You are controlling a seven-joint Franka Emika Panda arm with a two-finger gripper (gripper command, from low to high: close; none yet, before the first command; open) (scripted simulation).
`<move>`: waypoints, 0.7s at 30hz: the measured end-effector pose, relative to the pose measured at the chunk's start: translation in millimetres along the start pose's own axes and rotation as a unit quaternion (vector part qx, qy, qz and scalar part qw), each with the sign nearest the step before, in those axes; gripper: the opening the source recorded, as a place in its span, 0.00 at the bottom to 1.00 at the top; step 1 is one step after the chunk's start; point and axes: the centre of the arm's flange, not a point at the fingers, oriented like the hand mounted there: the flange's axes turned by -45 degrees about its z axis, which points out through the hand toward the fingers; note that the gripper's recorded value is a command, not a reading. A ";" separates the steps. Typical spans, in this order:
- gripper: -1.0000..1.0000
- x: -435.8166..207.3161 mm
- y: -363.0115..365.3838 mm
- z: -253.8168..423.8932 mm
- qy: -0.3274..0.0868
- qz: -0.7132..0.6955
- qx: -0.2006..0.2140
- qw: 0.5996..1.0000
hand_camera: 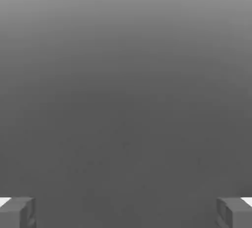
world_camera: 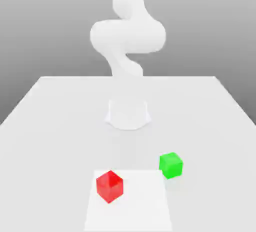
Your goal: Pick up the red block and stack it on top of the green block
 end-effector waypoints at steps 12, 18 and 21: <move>0.50 -137.1 19.0 256.1 -0.206 -0.197 0.059 0.957; 0.50 -248.2 23.2 330.0 -0.295 -0.282 0.113 0.906; 0.50 -291.8 22.9 354.0 -0.319 -0.308 0.132 0.886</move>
